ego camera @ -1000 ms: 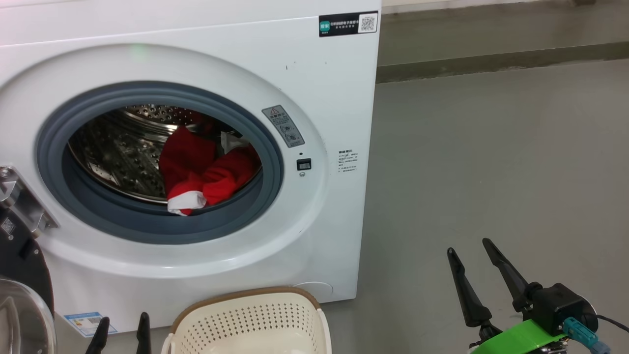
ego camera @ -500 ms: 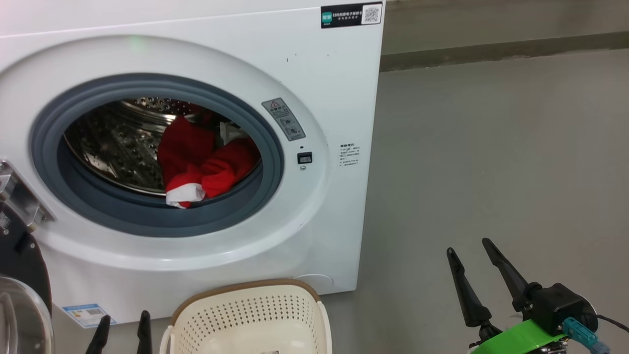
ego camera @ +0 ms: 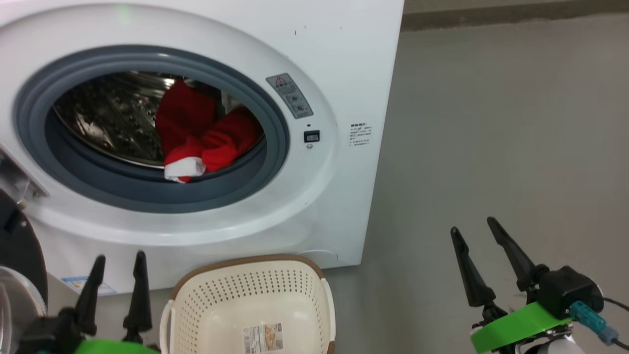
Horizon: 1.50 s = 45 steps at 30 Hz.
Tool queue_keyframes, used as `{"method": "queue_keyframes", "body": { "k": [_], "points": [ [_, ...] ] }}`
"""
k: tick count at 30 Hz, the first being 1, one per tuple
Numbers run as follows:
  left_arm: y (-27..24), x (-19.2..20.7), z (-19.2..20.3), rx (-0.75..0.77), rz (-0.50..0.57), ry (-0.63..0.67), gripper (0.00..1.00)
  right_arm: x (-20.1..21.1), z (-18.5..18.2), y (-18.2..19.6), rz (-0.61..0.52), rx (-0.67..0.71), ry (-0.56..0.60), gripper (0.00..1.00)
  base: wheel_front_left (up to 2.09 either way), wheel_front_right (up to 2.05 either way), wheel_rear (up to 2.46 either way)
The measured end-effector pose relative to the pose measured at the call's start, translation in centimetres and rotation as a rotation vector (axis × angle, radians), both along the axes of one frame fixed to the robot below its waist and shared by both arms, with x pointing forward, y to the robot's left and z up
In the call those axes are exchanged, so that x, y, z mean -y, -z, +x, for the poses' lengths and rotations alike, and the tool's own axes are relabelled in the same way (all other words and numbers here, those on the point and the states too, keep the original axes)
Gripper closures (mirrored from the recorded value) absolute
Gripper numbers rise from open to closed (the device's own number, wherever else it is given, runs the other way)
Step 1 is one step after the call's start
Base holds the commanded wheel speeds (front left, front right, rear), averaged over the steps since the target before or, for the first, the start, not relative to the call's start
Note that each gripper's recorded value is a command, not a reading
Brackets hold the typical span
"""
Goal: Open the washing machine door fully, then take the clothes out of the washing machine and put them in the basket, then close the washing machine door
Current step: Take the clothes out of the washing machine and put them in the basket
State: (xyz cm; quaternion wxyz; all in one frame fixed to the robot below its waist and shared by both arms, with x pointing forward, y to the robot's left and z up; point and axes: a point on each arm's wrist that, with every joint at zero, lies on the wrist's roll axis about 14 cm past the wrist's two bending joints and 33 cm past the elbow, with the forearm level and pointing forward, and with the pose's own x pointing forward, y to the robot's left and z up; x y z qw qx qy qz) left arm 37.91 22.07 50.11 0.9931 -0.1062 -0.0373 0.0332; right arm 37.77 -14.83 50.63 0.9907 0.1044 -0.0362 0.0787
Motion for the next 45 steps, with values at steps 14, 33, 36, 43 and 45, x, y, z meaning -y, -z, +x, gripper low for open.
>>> {"method": "queue_keyframes", "body": {
  "k": [14, 33, 36, 43, 45],
  "points": [
    [-0.7, 0.4, 8.4, 0.007, 0.035, 0.042, 0.00, 0.4, 4.4, 0.9, -0.032, -0.005, -0.008, 0.00, 0.00, 0.00, 0.00],
    [2.0, 1.8, 19.2, -0.077, 0.038, 0.106, 0.00, 0.3, 8.9, 5.9, -0.059, -0.090, -0.026, 0.00, 0.00, 0.00, 0.00],
    [2.5, 2.1, 20.7, -0.093, 0.039, 0.116, 0.00, 0.5, 9.1, 6.7, -0.060, -0.107, -0.022, 0.00, 0.00, 0.00, 0.00],
    [5.6, 2.8, 23.5, -0.172, 0.014, 0.134, 0.00, 0.9, 10.5, 7.3, -0.077, -0.097, -0.015, 0.00, 0.00, 0.00, 0.00],
    [6.9, 3.0, 23.9, -0.213, 0.010, 0.142, 0.00, 1.2, 10.6, 7.7, -0.084, -0.104, -0.009, 0.00, 0.00, 0.00, 0.00]
  ]
}}
